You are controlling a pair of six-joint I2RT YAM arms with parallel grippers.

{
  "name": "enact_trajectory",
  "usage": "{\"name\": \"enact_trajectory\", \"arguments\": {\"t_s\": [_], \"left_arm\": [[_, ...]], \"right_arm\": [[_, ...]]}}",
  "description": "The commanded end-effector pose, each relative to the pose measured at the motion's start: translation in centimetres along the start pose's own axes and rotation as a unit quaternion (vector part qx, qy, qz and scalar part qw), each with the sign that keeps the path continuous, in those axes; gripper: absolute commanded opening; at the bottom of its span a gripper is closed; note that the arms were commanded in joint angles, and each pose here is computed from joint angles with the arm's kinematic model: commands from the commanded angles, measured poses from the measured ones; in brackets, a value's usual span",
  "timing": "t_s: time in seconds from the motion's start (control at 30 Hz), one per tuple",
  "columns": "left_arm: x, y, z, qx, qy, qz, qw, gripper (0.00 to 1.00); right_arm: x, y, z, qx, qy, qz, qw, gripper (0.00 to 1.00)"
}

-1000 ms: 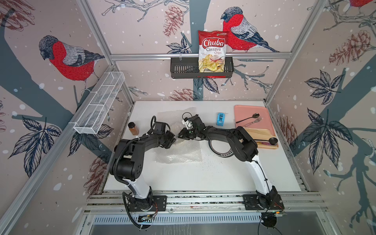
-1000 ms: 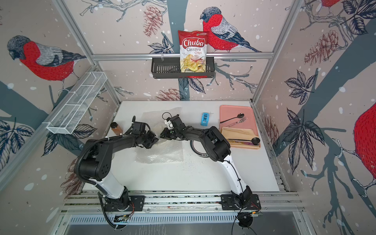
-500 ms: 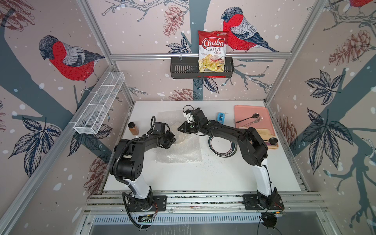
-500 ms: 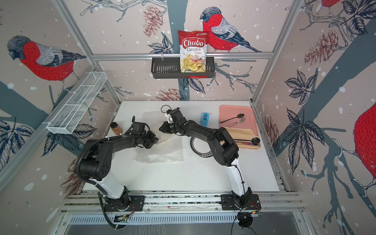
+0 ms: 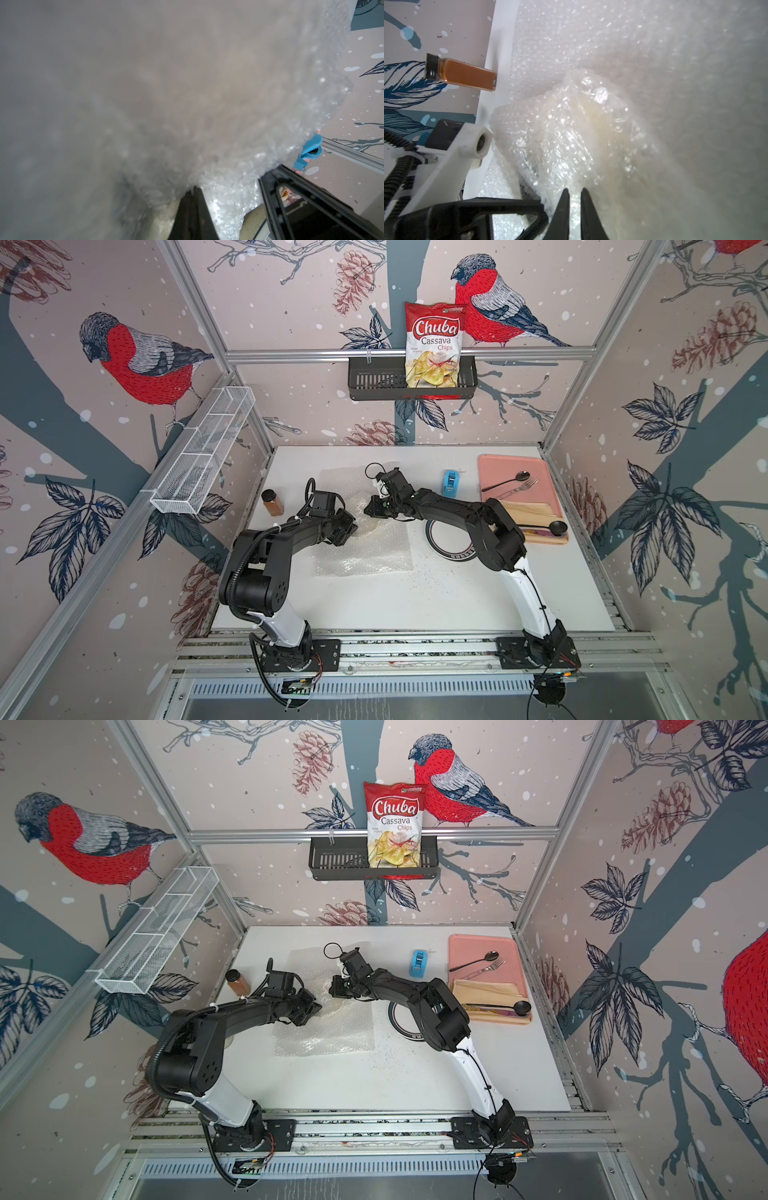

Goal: Wrap dinner plates in bubble wrap
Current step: Wrap the plate in the bubble wrap.

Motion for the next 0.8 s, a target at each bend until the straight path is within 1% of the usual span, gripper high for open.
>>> {"name": "enact_trajectory", "arguments": {"t_s": [0.0, 0.07, 0.13, 0.2, 0.27, 0.33, 0.37, 0.43, 0.53, 0.63, 0.77], "left_arm": [[0.1, 0.7, -1.0, 0.032, -0.002, 0.001, 0.999, 0.12], [-0.5, 1.4, -1.1, 0.045, -0.017, -0.006, 0.999, 0.2], [-0.9, 2.4, -0.9, 0.054, -0.035, -0.011, 0.998, 0.23], [-1.1, 3.7, -0.3, 0.056, -0.053, -0.004, 0.997, 0.24], [-1.4, 5.1, 0.8, 0.038, -0.062, -0.004, 0.997, 0.23], [-2.1, 5.9, 1.7, 0.023, -0.068, -0.012, 0.997, 0.2], [-2.6, 5.9, 2.0, 0.024, -0.07, -0.018, 0.997, 0.18], [-3.6, 5.6, 2.2, 0.03, -0.071, -0.037, 0.996, 0.12], [-3.7, 4.2, 2.1, 0.033, -0.073, -0.032, 0.996, 0.08], [-3.2, 2.2, 2.0, 0.045, -0.068, -0.028, 0.996, 0.05], [-4.7, 1.2, 3.8, 0.031, -0.085, -0.032, 0.995, 0.05]], "right_arm": [[-1.1, -0.5, 0.0, -0.005, 0.003, -0.017, 1.0, 0.14], [-1.5, -0.7, -0.2, -0.003, 0.001, -0.021, 1.0, 0.13], [-1.6, -0.8, -0.3, -0.003, 0.001, -0.022, 1.0, 0.13], [-1.6, -0.9, -0.3, -0.003, 0.001, -0.022, 1.0, 0.13], [-1.6, -0.9, -0.4, -0.001, 0.002, -0.02, 1.0, 0.13], [-1.5, -0.8, -0.3, -0.002, 0.0, -0.017, 1.0, 0.13], [-1.4, -0.8, -0.4, -0.002, 0.0, -0.017, 1.0, 0.13], [-1.3, -0.8, -0.3, -0.002, 0.001, -0.015, 1.0, 0.13], [-0.7, -0.7, -0.3, -0.002, 0.003, -0.01, 1.0, 0.13], [-0.2, -0.4, -0.1, -0.005, 0.005, -0.005, 1.0, 0.13], [0.0, -0.2, -0.2, -0.003, 0.009, -0.004, 1.0, 0.13]]}}
Point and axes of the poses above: each gripper's point midway between its finger pads, its own y axis back along the fingers, its own x axis along the line the jaws close on, z = x × y, the point moved 2 cm from there along y, back along the fingers, and after that the axes turned 13 degrees about -y, right-handed, at the moved point
